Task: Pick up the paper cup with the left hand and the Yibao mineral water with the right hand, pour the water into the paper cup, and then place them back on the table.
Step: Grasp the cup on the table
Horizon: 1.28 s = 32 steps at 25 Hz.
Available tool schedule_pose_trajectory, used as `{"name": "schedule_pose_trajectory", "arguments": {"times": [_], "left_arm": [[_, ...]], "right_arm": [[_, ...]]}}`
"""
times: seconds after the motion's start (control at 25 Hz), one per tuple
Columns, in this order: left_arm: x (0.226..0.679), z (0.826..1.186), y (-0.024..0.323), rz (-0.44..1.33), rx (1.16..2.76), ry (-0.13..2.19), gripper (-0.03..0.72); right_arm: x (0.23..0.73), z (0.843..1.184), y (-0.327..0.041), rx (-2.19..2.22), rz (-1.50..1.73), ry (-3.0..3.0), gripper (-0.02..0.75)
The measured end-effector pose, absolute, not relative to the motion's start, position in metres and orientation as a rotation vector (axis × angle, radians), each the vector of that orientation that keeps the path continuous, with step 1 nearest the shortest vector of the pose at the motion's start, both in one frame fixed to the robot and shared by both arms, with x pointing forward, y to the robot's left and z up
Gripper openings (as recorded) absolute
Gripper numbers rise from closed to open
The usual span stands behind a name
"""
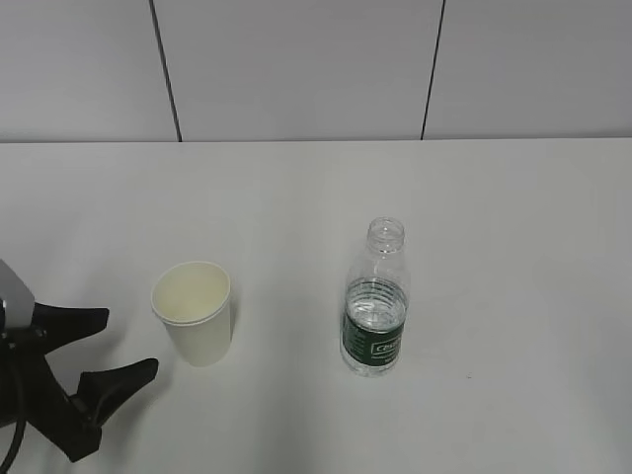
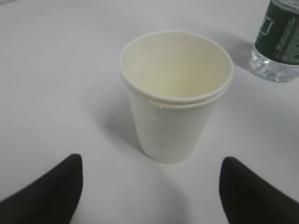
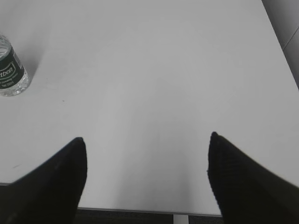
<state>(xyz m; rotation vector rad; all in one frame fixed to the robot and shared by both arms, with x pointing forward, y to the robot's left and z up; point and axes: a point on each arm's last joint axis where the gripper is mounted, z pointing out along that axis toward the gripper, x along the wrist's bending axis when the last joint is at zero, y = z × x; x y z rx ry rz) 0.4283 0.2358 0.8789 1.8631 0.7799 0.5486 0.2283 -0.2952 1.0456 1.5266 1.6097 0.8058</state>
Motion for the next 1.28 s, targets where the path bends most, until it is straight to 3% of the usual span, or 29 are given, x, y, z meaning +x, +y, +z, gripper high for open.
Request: {"name": "schedule_pose_trajectory", "arguments": {"times": [1.28], "left_arm": [[0.46, 0.881, 0.225, 0.501, 1.841, 0.653, 0.591]], "right_arm": [[0.228, 1.046, -0.295, 1.527, 0.806, 1.61, 0.592]]}}
